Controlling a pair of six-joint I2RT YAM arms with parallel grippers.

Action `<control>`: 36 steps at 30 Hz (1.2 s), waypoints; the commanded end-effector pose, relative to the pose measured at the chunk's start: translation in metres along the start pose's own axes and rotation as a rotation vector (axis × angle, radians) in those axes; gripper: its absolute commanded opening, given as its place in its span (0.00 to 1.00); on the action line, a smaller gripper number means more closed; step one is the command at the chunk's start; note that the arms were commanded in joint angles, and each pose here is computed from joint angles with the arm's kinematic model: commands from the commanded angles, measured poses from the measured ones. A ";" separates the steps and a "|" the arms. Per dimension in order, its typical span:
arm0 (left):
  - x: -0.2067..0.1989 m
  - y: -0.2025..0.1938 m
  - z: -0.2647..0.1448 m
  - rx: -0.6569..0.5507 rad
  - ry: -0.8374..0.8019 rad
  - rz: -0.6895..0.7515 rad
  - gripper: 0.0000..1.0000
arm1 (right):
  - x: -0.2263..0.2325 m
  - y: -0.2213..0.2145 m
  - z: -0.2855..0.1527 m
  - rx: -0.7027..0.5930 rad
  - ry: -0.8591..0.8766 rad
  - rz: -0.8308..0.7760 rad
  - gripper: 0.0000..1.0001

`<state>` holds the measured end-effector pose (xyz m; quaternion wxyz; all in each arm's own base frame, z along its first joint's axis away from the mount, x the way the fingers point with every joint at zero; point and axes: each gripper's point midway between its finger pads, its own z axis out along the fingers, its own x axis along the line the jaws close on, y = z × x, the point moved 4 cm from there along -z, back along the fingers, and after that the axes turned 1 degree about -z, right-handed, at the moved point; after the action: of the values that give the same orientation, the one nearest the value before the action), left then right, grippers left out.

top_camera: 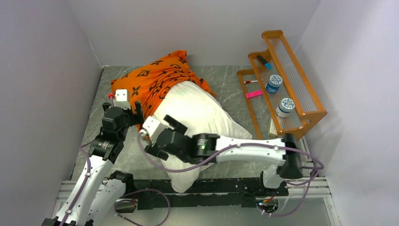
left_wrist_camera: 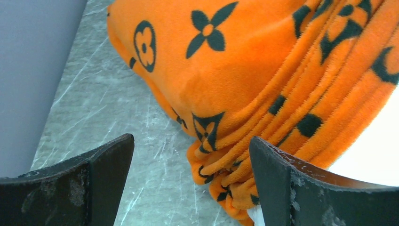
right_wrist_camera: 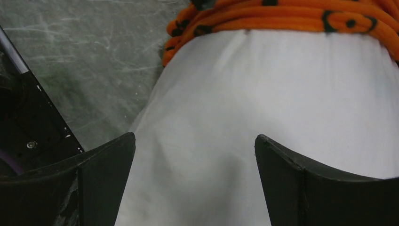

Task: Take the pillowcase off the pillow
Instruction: Remove the pillow from the pillowcase.

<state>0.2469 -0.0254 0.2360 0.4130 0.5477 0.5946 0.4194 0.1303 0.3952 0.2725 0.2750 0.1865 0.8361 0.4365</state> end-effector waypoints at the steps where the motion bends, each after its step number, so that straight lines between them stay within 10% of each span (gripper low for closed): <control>1: 0.014 0.016 -0.009 -0.065 0.105 -0.056 0.96 | 0.014 0.014 0.010 0.002 -0.075 -0.110 1.00; 22: 0.036 0.016 -0.014 -0.081 0.264 -0.071 0.97 | 0.007 -0.124 0.089 0.443 -0.381 -0.413 0.98; 30: 0.021 0.014 -0.008 -0.063 0.156 -0.041 0.97 | -0.054 -0.141 0.062 0.421 -0.386 -0.153 0.54; 36: -0.011 0.014 -0.005 -0.059 -0.093 0.008 0.97 | -0.080 -0.124 0.046 0.316 -0.340 -0.007 0.00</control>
<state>0.2406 -0.0086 0.2377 0.3844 0.5128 0.6216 0.4504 0.1973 0.3551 0.1842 0.3757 0.2702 0.8293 0.3133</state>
